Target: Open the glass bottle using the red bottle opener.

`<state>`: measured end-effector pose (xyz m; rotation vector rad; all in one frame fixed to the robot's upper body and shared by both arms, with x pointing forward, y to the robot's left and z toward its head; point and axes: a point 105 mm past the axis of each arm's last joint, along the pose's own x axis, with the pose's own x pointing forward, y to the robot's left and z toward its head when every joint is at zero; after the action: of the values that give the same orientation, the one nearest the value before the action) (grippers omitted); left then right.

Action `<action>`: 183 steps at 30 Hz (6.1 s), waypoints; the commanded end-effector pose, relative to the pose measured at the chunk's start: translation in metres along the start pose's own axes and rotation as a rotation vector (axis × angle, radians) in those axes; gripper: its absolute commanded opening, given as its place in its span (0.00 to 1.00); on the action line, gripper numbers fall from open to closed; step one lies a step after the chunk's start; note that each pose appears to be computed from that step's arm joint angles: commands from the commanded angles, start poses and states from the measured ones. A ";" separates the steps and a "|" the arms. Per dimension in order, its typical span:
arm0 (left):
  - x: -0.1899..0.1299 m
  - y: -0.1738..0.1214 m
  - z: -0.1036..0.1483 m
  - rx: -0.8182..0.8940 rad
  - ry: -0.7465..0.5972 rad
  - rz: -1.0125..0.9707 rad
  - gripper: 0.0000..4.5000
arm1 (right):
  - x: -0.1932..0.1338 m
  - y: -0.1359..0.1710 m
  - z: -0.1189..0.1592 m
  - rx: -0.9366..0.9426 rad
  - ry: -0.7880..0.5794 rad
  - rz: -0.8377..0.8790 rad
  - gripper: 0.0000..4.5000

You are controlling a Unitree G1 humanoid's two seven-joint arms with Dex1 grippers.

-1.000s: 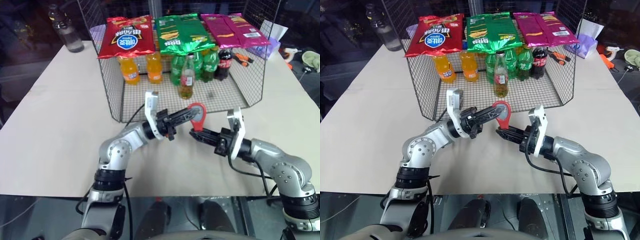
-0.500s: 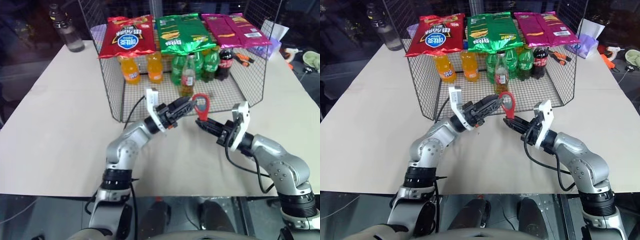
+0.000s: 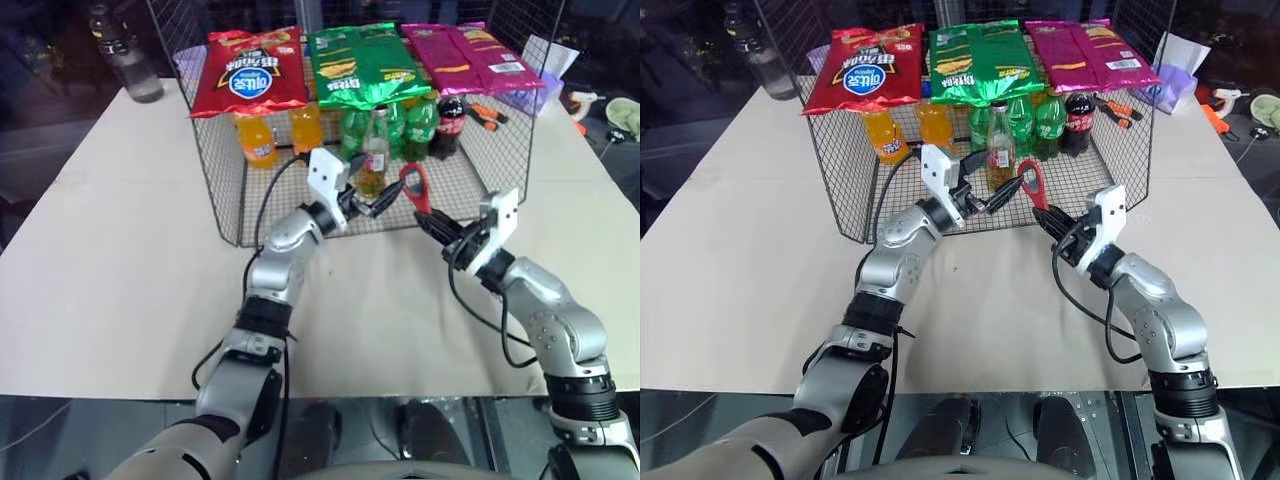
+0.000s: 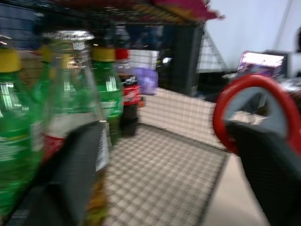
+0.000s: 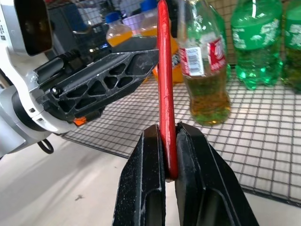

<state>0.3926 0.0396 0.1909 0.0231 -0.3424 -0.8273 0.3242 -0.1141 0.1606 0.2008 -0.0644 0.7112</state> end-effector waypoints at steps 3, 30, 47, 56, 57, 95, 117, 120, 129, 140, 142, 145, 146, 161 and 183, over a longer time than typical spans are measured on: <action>-0.020 0.074 0.031 0.087 -0.115 0.342 0.99 | -0.028 -0.054 0.027 -0.085 -0.117 -0.279 0.00; 0.007 0.051 0.009 0.008 -0.042 0.242 0.99 | -0.024 -0.055 0.036 -0.121 -0.189 -0.310 0.00; 0.049 0.047 -0.013 0.039 0.157 0.266 0.99 | -0.022 -0.049 0.037 -0.129 -0.208 -0.296 0.00; 0.054 0.057 -0.013 0.041 0.225 0.363 0.99 | -0.025 -0.047 0.039 -0.135 -0.214 -0.300 0.00; 0.054 0.057 -0.014 0.034 0.230 0.368 0.99 | -0.025 -0.047 0.039 -0.136 -0.214 -0.300 0.00; 0.048 0.022 -0.001 -0.024 0.122 -0.047 0.62 | -0.022 -0.046 0.041 -0.169 -0.208 -0.272 0.00; -0.078 -0.023 0.028 -0.074 0.256 -0.114 0.62 | -0.023 -0.056 0.048 -0.201 -0.212 -0.276 0.00; -0.088 -0.027 0.013 -0.089 0.281 -0.094 0.62 | -0.021 -0.055 0.048 -0.199 -0.210 -0.267 0.00; -0.091 -0.030 0.008 -0.035 0.248 -0.066 0.62 | -0.018 -0.052 0.048 -0.201 -0.203 -0.253 0.00; -0.092 -0.024 0.013 -0.005 0.205 -0.044 0.99 | -0.020 -0.052 0.044 -0.197 -0.200 -0.256 0.00; -0.092 -0.024 0.015 0.000 0.195 -0.043 0.99 | -0.021 -0.052 0.043 -0.196 -0.198 -0.258 0.00; -0.090 -0.025 0.023 -0.001 0.154 -0.056 0.99 | -0.022 -0.053 0.041 -0.193 -0.194 -0.260 0.00; -0.089 -0.026 0.024 -0.001 0.146 -0.061 0.99 | -0.023 -0.053 0.040 -0.193 -0.193 -0.260 0.00; -0.084 -0.029 0.029 -0.014 0.085 -0.076 0.99 | -0.020 -0.050 0.042 -0.194 -0.195 -0.256 0.00; -0.081 -0.030 0.017 -0.019 0.115 -0.085 0.50 | -0.013 -0.032 0.053 -0.356 -0.195 -0.166 0.00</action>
<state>0.3149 0.0812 0.1738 0.0544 -0.2034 -0.9092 0.3445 -0.1682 0.1749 0.0369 -0.2290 0.4447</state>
